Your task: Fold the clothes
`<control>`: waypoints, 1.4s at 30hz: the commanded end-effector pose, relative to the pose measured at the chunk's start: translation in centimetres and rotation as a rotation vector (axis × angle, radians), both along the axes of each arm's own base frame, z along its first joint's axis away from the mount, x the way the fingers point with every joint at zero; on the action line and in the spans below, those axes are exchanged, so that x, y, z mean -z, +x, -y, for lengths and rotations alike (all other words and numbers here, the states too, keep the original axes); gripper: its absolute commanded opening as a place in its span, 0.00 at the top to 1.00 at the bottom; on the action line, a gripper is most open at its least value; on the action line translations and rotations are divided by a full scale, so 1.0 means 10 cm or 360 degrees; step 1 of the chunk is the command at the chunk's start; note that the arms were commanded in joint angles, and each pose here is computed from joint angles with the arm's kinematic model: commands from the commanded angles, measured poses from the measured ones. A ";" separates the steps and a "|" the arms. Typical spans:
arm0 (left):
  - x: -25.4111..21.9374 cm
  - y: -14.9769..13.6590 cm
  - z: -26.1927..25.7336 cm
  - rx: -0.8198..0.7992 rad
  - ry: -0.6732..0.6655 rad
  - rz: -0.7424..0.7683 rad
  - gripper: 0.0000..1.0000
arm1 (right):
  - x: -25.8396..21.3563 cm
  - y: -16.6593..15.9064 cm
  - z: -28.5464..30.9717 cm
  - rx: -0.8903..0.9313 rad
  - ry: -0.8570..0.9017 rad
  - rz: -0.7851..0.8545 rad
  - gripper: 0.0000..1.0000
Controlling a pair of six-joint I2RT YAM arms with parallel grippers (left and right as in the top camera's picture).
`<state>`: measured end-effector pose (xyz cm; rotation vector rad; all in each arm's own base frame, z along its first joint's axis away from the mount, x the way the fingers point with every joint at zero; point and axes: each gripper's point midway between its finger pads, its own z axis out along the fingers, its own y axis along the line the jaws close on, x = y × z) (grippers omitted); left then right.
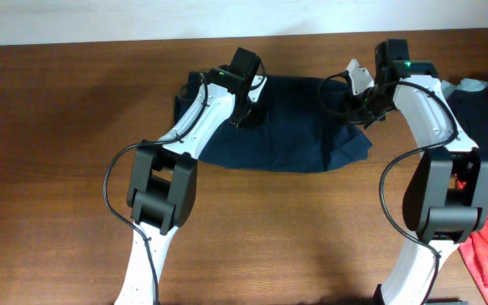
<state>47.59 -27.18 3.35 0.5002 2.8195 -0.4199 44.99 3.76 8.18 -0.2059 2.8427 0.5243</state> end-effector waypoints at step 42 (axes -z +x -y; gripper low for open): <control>0.32 -0.13 0.41 -0.0008 0.0143 0.0046 0.99 | -0.03 -0.06 0.88 0.0554 -0.0025 -0.0137 0.16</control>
